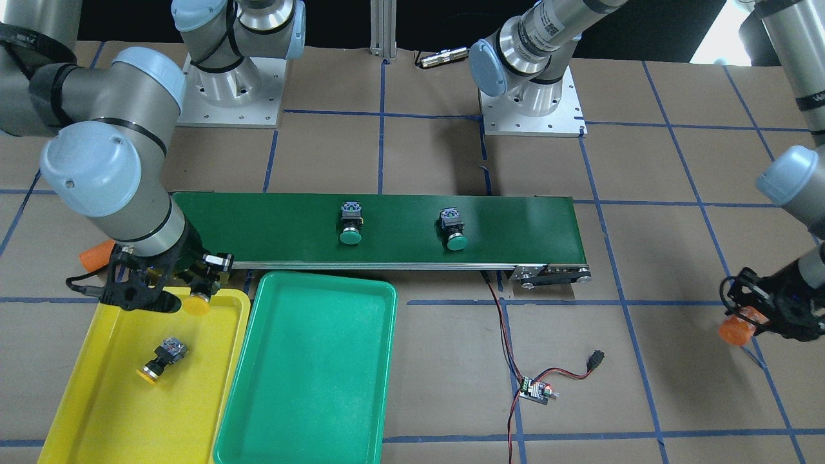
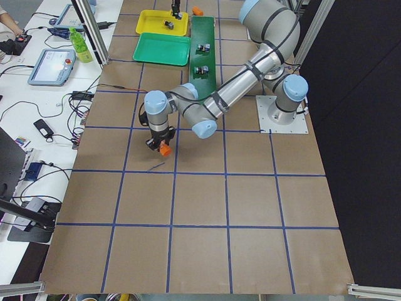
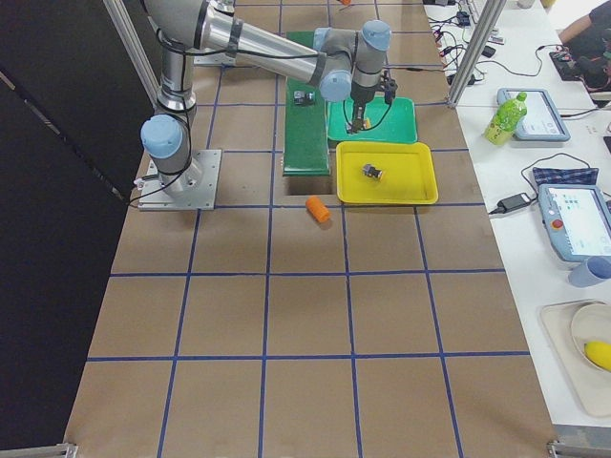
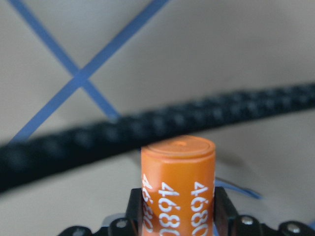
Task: Sort buttons by color to trays
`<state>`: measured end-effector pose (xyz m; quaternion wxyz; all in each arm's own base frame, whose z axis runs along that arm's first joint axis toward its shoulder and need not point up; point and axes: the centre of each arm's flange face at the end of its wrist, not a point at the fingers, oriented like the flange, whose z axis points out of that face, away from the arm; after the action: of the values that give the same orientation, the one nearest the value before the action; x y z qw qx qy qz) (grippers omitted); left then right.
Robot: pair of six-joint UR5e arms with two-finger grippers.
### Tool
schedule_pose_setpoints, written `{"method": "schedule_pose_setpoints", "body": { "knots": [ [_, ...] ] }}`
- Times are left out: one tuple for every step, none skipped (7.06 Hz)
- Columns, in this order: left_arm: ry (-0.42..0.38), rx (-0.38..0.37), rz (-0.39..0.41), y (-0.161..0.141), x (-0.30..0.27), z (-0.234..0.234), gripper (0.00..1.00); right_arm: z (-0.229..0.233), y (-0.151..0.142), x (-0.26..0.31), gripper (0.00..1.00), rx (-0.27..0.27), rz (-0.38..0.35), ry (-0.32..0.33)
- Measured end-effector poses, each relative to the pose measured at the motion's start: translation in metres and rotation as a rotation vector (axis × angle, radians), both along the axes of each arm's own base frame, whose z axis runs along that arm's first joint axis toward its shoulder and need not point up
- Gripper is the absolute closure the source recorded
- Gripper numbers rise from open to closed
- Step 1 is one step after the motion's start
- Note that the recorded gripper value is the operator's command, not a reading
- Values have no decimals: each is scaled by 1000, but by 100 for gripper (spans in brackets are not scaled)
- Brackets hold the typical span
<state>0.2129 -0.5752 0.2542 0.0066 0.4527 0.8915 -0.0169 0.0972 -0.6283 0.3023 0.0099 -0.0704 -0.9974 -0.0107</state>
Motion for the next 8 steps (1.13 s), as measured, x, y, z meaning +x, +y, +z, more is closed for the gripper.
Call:
{"method": "schedule_pose_setpoints", "body": {
  "knots": [
    [19, -3, -70, 30, -44, 8, 100, -26, -24, -12, 49, -25, -16, -4],
    [18, -19, -143, 49, -89, 22, 100, -49, -37, -20, 10, -29, -24, -4],
    [6, -38, -232, 62, -141, 39, 100, -66, -43, -27, 0, -21, -22, -4],
    [-1, -46, -312, 75, -186, 48, 100, -70, -44, -31, 0, -20, -8, -6],
    [-2, -43, -375, 91, -222, 50, 100, -59, -42, -32, 0, -28, 2, -5],
    [2, -36, -425, 107, -249, 47, 100, -31, -32, -31, 0, -23, 7, -5],
    [8, -22, -467, 122, -268, 40, 100, 10, -10, -27, 0, 2, 10, -9],
    [14, -7, -512, 133, -284, 32, 100, 52, 17, -22, 0, 27, 14, -13]
  ]
}}
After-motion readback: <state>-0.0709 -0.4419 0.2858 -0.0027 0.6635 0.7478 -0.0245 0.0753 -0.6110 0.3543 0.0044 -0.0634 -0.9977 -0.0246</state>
